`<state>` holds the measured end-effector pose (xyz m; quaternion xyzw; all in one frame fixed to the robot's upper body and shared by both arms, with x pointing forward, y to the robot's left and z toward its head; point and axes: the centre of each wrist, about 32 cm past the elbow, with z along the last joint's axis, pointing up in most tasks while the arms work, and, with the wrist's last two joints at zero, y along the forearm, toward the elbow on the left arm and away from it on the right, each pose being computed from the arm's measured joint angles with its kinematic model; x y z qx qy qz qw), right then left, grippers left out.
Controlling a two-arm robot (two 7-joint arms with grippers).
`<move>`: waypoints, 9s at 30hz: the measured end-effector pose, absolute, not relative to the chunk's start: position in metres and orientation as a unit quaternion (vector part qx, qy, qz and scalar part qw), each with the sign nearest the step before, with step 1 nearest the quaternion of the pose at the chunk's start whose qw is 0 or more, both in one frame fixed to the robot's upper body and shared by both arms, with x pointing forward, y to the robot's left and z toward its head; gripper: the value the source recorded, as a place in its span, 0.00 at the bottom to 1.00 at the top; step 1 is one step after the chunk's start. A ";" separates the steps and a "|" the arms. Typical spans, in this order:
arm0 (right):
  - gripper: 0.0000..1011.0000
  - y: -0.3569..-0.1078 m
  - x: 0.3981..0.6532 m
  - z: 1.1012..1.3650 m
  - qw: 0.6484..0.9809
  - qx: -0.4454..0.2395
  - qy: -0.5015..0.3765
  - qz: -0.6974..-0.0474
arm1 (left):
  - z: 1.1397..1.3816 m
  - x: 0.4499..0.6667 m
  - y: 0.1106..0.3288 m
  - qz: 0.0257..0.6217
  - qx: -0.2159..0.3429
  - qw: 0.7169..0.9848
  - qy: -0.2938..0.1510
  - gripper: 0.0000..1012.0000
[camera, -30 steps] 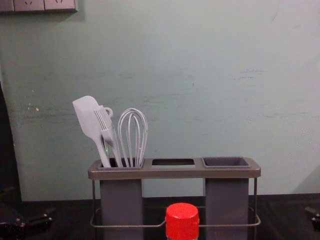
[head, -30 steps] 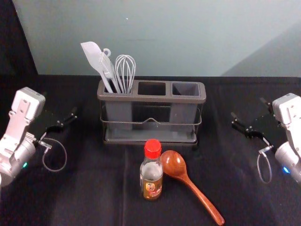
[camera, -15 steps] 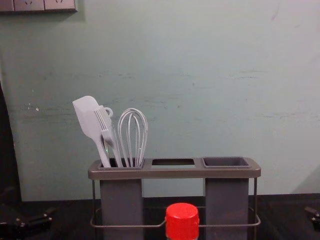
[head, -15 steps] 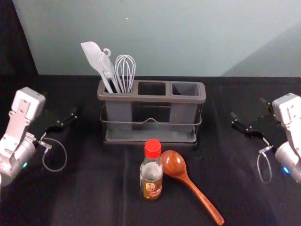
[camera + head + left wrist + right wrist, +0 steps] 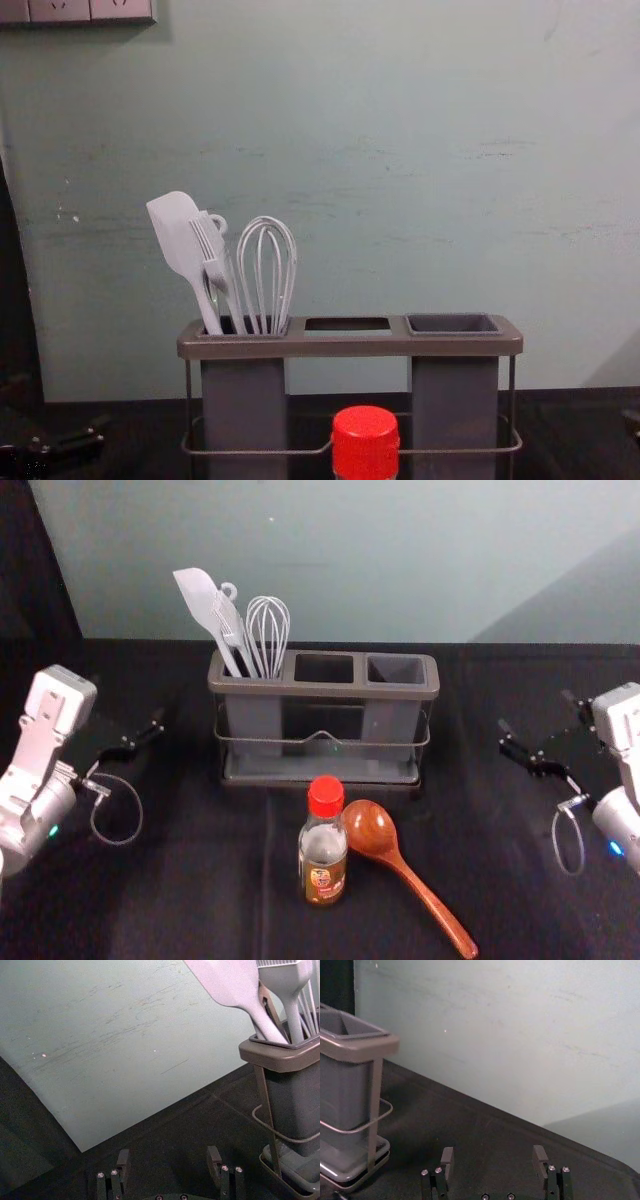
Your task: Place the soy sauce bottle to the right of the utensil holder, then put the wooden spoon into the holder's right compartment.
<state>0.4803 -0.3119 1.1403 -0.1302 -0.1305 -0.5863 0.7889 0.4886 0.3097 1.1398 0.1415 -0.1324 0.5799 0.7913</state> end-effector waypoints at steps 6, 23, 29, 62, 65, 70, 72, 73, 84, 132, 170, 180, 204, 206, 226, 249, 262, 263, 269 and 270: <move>0.99 -0.307 0.456 1.143 0.795 -0.116 -0.134 -0.580 | 1.140 0.489 0.310 0.580 0.141 0.791 -0.132 0.99; 0.99 -0.264 0.395 1.151 0.834 -0.060 -0.138 -0.530 | 1.140 0.489 0.310 0.580 0.142 0.791 -0.132 0.99; 0.99 -0.250 0.385 1.151 0.857 -0.036 -0.123 -0.500 | 1.140 0.489 0.310 0.580 0.142 0.791 -0.132 0.99; 0.99 -0.212 0.363 1.157 0.923 0.021 -0.031 -0.384 | 1.140 0.489 0.310 0.580 0.141 0.791 -0.132 0.99; 0.99 -0.209 0.369 1.157 0.925 0.018 -0.027 -0.379 | 1.140 0.489 0.310 0.580 0.141 0.791 -0.132 0.99; 0.99 -0.203 0.379 1.158 0.929 0.013 -0.024 -0.370 | 1.140 0.489 0.310 0.580 0.141 0.791 -0.132 0.99; 0.99 -0.200 0.386 1.158 0.930 0.012 -0.025 -0.366 | 1.140 0.489 0.310 0.580 0.142 0.791 -0.132 0.99; 0.99 -0.199 0.388 1.158 0.931 0.012 -0.026 -0.365 | 1.140 0.489 0.310 0.580 0.141 0.791 -0.132 0.99; 0.96 -0.186 0.402 1.156 0.938 0.016 -0.028 -0.346 | 1.140 0.489 0.310 0.580 0.141 0.791 -0.132 0.99; 0.37 -0.265 0.385 1.186 0.894 0.043 -0.074 -0.439 | 1.140 0.489 0.310 0.580 0.141 0.791 -0.132 0.99; 0.37 -0.296 0.489 1.162 0.868 0.046 -0.084 -0.488 | 1.140 0.489 0.310 0.580 0.141 0.791 -0.132 0.99; 0.37 -0.293 0.499 1.154 0.869 0.056 -0.075 -0.487 | 1.140 0.489 0.310 0.580 0.141 0.791 -0.132 0.99; 0.37 -0.293 0.503 1.142 0.869 0.070 -0.060 -0.486 | 1.140 0.489 0.310 0.580 0.141 0.791 -0.132 0.99; 0.37 -0.293 0.503 1.142 0.869 0.070 -0.060 -0.486 | 1.140 0.489 0.310 0.580 0.141 0.791 -0.132 0.99; 0.93 -0.291 0.471 1.193 0.861 0.088 -0.097 -0.492 | 1.140 0.489 0.310 0.580 0.142 0.791 -0.132 0.99; 0.99 -0.226 0.419 1.162 0.887 -0.040 -0.032 -0.460 | 1.140 0.489 0.310 0.580 0.141 0.791 -0.132 0.99; 0.99 -0.211 0.423 1.133 0.900 -0.071 0.003 -0.430 | 1.140 0.489 0.310 0.580 0.142 0.791 -0.132 0.99; 0.99 -0.211 0.423 1.133 0.900 -0.071 0.003 -0.430 | 1.140 0.489 0.310 0.580 0.142 0.791 -0.132 0.99; 0.99 -0.212 0.423 1.133 0.900 -0.070 0.003 -0.430 | 1.140 0.489 0.310 0.580 0.141 0.791 -0.132 0.99; 0.99 -0.212 0.423 1.134 0.900 -0.069 0.002 -0.430 | 1.140 0.489 0.310 0.580 0.142 0.791 -0.132 0.99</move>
